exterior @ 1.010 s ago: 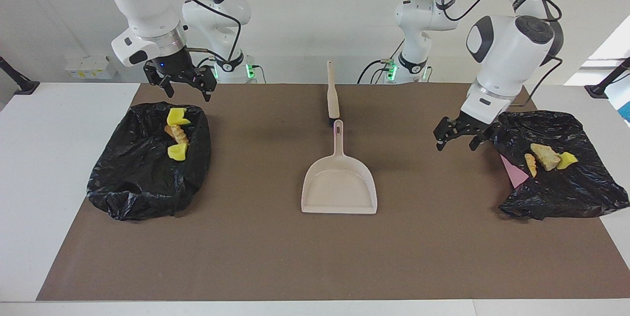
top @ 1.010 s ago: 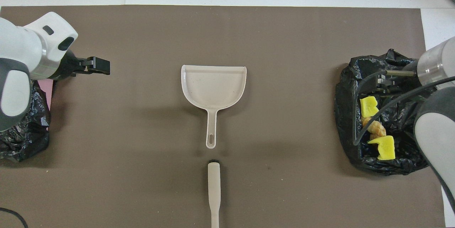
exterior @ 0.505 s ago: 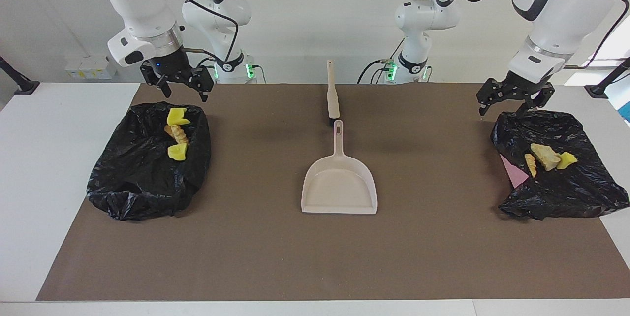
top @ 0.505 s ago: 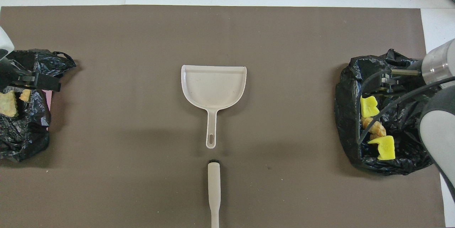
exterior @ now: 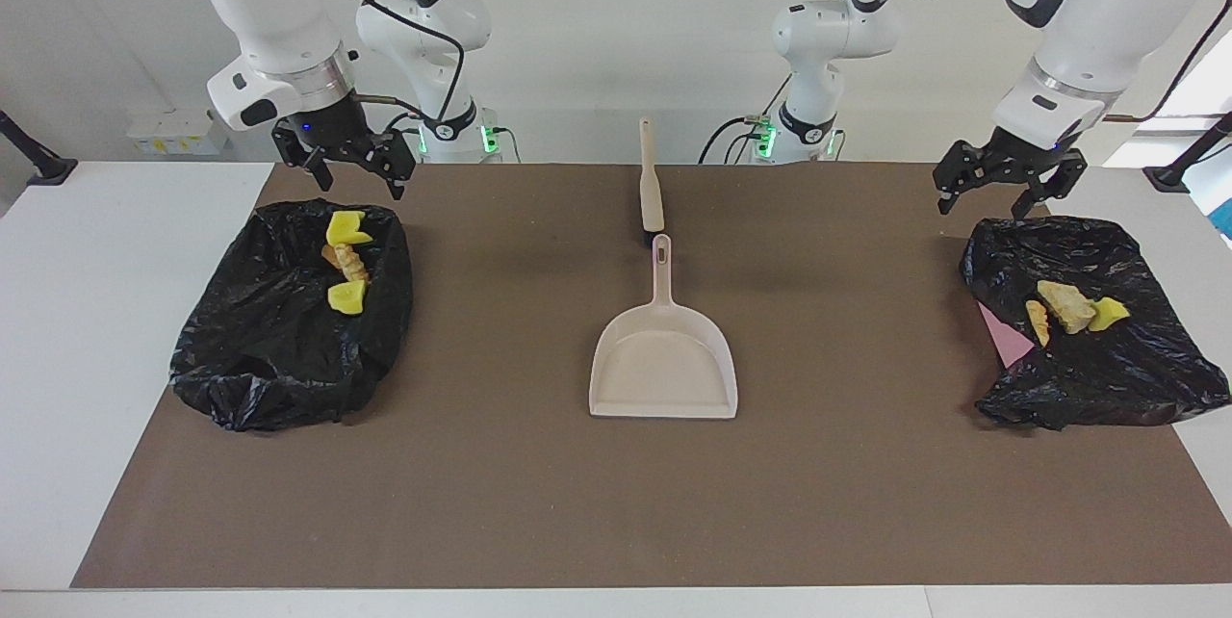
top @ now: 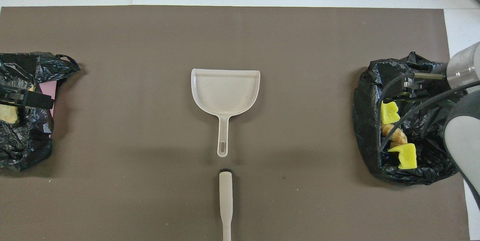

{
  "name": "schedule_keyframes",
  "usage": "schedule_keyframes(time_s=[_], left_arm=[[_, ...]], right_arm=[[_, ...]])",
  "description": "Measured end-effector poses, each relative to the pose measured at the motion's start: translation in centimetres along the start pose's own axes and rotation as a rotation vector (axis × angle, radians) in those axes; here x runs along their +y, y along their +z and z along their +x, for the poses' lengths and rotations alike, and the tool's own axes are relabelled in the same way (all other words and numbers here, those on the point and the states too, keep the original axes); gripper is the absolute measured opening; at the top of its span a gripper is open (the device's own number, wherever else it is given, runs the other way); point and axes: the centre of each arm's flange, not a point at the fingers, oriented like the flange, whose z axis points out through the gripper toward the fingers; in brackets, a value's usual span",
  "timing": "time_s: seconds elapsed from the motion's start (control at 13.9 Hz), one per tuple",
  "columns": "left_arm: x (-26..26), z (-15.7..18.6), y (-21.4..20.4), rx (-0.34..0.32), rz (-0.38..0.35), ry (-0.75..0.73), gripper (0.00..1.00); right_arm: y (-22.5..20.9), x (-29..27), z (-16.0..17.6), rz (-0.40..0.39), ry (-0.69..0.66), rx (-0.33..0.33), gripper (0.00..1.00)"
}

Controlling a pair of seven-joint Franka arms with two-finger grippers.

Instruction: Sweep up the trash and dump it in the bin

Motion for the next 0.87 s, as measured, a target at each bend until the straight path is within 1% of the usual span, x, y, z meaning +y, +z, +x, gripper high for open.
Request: schedule_keyframes(time_s=[0.14, 0.87], left_arm=[[0.08, 0.04, -0.60, 0.009, 0.002, 0.020, 1.00], [0.23, -0.12, -0.98, 0.000, -0.001, 0.033, 1.00]], right_arm=[[0.01, 0.00, 0.00, 0.000, 0.000, 0.000, 1.00], [0.07, 0.09, 0.02, 0.000, 0.002, -0.001, 1.00]])
